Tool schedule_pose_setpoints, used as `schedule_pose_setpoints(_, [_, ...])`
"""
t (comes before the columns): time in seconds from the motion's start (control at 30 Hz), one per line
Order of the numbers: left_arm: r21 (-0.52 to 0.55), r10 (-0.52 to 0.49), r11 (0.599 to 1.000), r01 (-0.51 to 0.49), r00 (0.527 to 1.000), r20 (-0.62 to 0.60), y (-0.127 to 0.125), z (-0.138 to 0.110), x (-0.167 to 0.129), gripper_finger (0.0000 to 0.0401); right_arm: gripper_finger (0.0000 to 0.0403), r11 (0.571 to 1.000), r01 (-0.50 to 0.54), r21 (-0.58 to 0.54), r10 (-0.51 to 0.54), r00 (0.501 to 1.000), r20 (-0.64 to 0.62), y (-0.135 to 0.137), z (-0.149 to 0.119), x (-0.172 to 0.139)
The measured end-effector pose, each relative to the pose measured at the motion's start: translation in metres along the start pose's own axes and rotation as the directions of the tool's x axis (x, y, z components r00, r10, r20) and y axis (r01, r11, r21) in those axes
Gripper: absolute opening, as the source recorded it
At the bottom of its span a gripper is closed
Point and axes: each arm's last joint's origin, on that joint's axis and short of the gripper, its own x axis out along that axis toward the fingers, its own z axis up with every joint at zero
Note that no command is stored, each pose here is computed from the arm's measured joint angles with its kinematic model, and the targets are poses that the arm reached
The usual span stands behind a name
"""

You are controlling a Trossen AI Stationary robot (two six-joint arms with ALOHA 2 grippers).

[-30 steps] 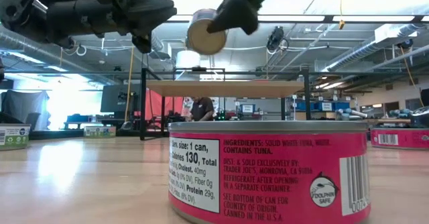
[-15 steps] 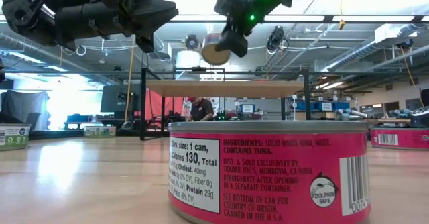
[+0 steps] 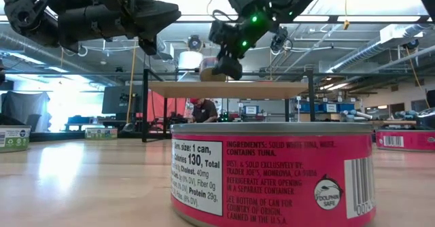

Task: Stack canned seafood by type on shelf
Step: Put the blue pink tuna can on the shelf

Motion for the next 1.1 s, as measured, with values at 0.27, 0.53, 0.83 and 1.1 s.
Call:
schedule_pose_setpoints(0.27, [-0.003,-0.011,1.000,0.011,1.000,-0.008,0.000,-0.001,0.000,0.0078,0.0200,0.999,-0.024,0.025,0.024,0.999,-0.034,0.002,-0.008,0.011])
schedule_pose_setpoints(0.53, [-0.004,-0.011,1.000,0.011,1.000,-0.008,0.000,-0.001,0.000,0.0078,0.0293,0.998,0.036,0.048,-0.032,0.996,-0.082,-0.001,-0.010,0.012])
schedule_pose_setpoints(0.83, [-0.005,-0.011,1.000,0.011,1.000,-0.008,0.000,-0.001,0.000,0.0078,0.0294,0.998,0.035,0.050,-0.031,0.996,-0.080,-0.001,-0.011,0.012])
schedule_pose_setpoints(1.1, [-0.024,-0.015,1.000,0.015,1.000,-0.008,-0.001,-0.001,0.000,0.0078,0.0280,0.995,0.017,0.099,-0.011,0.998,-0.060,-0.003,-0.011,0.013])
